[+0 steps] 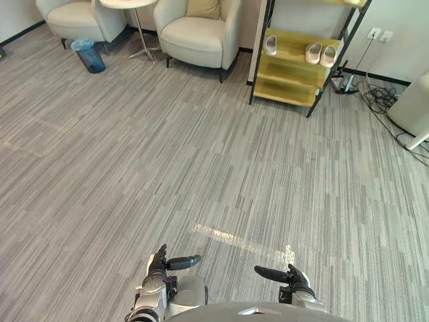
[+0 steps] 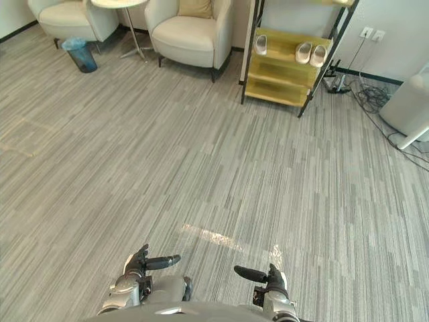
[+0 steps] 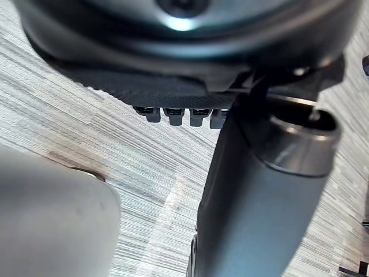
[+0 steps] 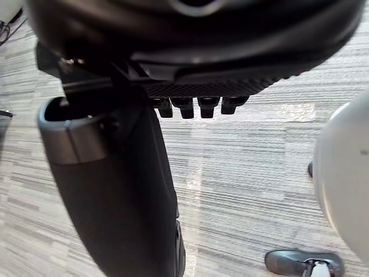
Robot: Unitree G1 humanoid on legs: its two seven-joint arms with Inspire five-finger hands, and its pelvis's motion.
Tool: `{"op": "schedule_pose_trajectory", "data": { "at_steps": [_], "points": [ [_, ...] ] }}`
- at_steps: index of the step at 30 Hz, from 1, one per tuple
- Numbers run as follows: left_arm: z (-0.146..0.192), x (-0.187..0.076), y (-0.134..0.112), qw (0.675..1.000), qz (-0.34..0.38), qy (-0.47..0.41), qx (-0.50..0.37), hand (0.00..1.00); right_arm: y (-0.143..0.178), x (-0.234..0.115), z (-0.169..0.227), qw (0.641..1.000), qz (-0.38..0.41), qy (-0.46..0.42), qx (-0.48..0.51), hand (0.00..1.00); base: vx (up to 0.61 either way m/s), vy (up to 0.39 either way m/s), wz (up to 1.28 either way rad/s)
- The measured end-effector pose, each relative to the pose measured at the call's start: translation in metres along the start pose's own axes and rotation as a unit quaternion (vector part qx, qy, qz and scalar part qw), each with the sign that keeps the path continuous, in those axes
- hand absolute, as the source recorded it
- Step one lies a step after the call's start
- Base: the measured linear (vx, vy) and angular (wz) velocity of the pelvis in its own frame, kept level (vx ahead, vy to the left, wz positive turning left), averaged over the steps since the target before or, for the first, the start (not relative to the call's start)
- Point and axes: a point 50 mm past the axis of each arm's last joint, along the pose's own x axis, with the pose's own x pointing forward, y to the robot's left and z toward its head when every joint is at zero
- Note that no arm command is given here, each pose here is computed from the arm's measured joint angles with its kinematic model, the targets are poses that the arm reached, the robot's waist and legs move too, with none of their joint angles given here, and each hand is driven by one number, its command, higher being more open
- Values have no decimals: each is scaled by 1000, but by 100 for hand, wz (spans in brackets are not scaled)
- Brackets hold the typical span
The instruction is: Pick up cushions and gather them together orderly.
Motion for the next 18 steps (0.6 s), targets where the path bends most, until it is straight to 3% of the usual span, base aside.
{"op": "schedule_pose_trajectory", "data": {
  "at_steps": [8,13,18],
  "points": [
    [-14,-2,-4,999,-4,31,11,100,-17,0,-6,1000,-20,5,4,100,198,-138,34],
    [-27,-6,-17,998,-18,54,-4,100,-40,1,-16,999,-47,23,1,100,154,-159,-15],
    [-28,-6,-18,998,-28,55,8,100,-50,-1,-27,997,-61,42,13,100,82,10,-9]
  ]
}}
